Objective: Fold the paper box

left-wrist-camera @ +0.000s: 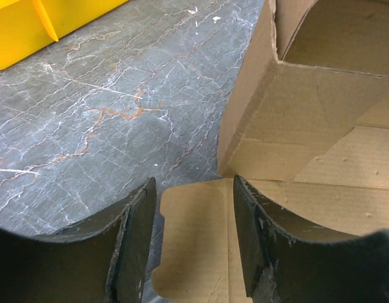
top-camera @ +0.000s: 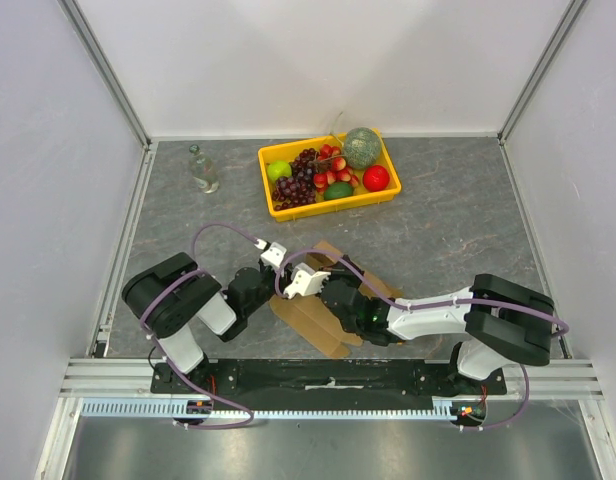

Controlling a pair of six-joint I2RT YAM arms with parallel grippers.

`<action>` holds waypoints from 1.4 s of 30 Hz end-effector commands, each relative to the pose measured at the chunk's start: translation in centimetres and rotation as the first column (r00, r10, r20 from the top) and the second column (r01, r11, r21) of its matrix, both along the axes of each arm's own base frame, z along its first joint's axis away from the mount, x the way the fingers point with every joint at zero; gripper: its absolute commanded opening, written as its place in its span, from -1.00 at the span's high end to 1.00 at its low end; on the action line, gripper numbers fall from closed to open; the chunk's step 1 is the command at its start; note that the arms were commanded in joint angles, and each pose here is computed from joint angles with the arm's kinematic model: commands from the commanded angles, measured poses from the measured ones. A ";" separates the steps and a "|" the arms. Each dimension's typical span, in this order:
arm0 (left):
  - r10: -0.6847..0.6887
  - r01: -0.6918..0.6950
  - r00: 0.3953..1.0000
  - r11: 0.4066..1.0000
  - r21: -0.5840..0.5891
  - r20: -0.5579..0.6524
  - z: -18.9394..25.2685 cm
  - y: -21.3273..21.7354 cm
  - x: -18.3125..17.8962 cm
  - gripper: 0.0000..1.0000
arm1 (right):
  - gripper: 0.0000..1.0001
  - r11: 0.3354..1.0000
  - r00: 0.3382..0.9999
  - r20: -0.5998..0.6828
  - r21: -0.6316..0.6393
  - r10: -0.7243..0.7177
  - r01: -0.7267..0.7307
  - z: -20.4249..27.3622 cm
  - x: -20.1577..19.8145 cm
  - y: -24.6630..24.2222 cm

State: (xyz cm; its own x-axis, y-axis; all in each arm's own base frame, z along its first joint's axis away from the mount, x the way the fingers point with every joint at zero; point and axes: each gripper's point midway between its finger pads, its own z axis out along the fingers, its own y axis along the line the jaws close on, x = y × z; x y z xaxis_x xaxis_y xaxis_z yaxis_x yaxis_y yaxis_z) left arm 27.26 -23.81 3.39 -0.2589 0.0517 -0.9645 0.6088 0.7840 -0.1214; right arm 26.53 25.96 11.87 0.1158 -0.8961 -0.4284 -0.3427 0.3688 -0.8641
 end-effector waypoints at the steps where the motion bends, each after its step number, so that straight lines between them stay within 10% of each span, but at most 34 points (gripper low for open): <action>1: 0.027 0.028 0.973 0.971 -0.238 0.227 8.5 -1.1 1.1 -0.18 | 1.00 1.000 1.000 0.006 -0.021 -0.022 0.022 -0.5 0.1 -0.5; 31: 0.121 -0.044 0.969 0.942 -0.333 0.214 10.1 3.4 -1.0 -0.16 | 1.00 0.997 0.998 0.055 -0.057 -0.043 0.047 -0.6 -0.5 -0.6; 42: 0.133 -0.071 0.984 0.902 -0.425 0.118 10.4 3.2 5.1 -0.15 | 1.00 0.999 0.999 0.044 -0.022 -0.029 0.030 -0.4 -0.6 -0.3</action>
